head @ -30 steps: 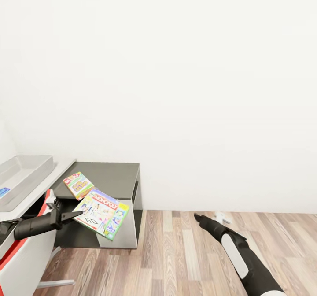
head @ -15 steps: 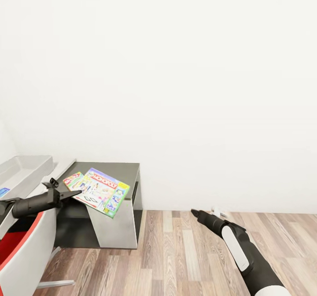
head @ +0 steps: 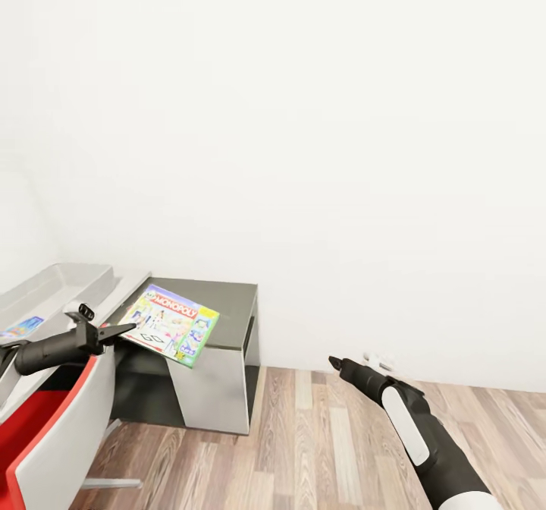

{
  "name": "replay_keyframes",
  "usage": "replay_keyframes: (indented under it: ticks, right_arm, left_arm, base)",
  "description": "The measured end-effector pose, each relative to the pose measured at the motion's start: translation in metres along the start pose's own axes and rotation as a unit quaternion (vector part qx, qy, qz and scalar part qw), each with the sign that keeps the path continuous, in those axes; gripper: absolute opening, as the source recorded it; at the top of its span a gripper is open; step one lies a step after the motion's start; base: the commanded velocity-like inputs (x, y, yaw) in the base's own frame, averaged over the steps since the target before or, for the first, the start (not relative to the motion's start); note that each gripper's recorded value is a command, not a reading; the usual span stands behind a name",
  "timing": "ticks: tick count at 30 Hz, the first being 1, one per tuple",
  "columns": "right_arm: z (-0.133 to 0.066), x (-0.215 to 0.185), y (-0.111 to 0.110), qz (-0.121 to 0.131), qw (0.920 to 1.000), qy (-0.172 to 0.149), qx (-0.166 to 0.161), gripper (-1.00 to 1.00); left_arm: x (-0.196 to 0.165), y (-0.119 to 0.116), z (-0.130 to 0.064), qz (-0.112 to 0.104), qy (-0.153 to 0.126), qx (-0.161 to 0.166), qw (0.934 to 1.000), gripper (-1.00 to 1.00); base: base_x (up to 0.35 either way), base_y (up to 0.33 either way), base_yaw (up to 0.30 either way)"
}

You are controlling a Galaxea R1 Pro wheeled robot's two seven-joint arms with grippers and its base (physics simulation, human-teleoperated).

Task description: Put all the toys in the child's room - the three board games (two on the bed and one on the table), the two jigsaw puzzles on the table, and the tennis ball on the table - inside the toy box on the table in the child's room.

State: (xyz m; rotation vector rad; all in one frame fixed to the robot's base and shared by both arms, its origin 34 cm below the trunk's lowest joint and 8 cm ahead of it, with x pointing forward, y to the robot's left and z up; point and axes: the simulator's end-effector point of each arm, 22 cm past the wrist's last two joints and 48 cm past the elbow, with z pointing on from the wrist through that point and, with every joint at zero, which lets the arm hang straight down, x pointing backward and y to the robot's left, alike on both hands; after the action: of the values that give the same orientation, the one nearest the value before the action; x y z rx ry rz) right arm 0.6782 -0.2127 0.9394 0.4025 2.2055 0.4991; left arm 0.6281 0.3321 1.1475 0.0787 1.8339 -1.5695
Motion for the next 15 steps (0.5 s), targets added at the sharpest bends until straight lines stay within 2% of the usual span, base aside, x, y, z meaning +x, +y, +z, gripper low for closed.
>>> replay_keyframes:
  ticks: [5, 8, 15]
  right_arm:
    - [-0.0005, -0.0015, 0.0008, -0.001, 1.0, -0.002, -0.002, 1.0]
    - [-0.0006, -0.0017, 0.0011, -0.001, 1.0, -0.003, -0.002, 1.0]
    - [-0.0015, -0.003, 0.0068, 0.0, 0.9999, -0.004, -0.017, 1.0]
  left_arm:
    - [0.0001, 0.0004, 0.0008, 0.001, 0.0, 0.001, 1.0, -1.0]
    - [-0.0001, 0.0004, 0.0008, 0.002, -0.001, 0.001, 1.0, -1.0]
    - [0.0006, 0.0002, 0.0016, 0.002, 0.0, 0.002, 1.0, -1.0]
  base:
    - [0.086, 0.0, 0.192]
    - [0.069, -0.03, 0.038]
    - [0.199, -0.152, 0.038]
